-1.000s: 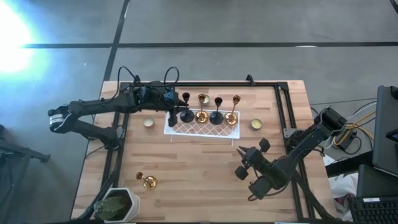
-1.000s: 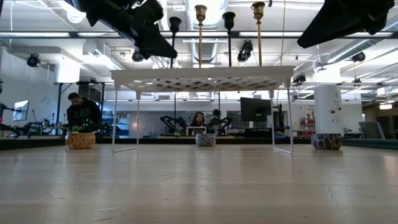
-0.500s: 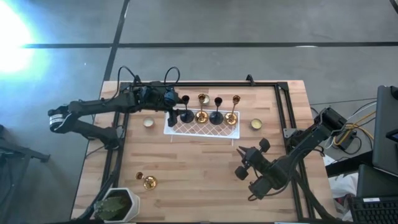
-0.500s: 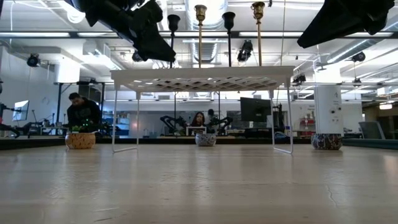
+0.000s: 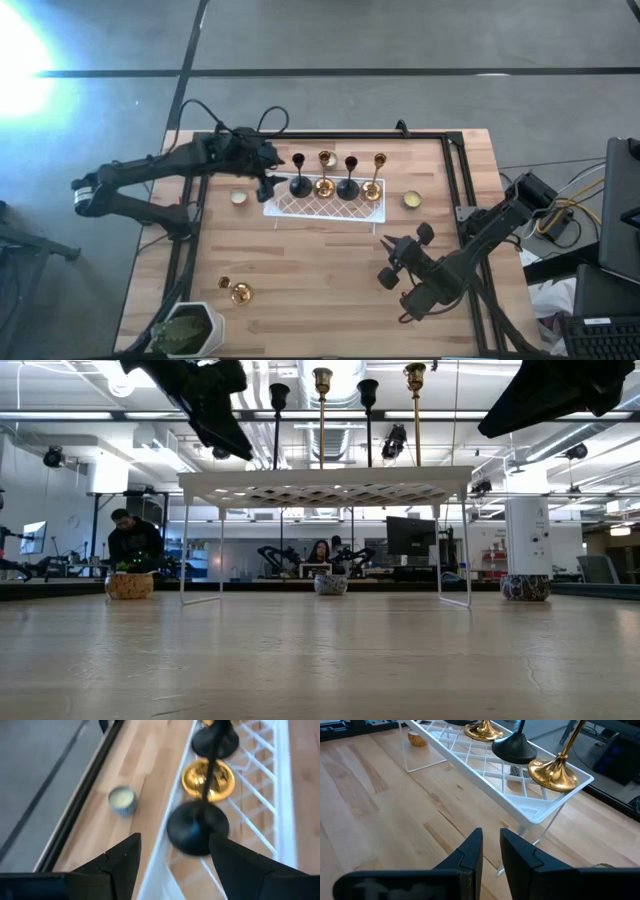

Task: Pick & Place candle stick holders
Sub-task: Put the golden candle holder on the shelf

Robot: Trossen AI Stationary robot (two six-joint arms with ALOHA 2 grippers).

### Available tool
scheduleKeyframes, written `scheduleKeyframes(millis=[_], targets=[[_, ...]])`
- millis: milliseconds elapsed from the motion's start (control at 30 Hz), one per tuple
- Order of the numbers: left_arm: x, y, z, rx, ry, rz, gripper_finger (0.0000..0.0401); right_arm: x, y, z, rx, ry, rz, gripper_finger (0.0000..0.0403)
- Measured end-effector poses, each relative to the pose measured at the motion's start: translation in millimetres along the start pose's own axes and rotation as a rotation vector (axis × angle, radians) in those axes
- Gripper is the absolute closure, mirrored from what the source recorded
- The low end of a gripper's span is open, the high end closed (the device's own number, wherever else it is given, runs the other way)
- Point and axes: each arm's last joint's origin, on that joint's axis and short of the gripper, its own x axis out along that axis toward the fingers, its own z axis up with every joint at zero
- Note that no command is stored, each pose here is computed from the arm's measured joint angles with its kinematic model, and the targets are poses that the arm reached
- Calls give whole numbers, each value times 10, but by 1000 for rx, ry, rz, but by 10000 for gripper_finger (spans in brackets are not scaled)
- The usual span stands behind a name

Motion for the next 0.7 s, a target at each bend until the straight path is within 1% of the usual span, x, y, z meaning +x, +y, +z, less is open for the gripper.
scheduleKeyframes(millis=[200,300,367,467,567,700], targets=[[-393,-17,4,-10,162,-31,163,1,-1,1,-1,0,-1,350],[-611,-39,-19,-56,202,-68,164,-2,-1,3,3,0,1,349],[-745,-68,-52,-88,182,-121,167,-18,-7,11,5,-5,6,349],[-931,-140,-133,-128,113,-220,173,-60,-20,22,7,-11,21,351],[-1083,-211,-265,-167,61,-285,179,-114,-31,23,6,-12,39,356],[-1215,-303,-442,-218,37,-354,181,-166,-47,31,8,-14,58,360]])
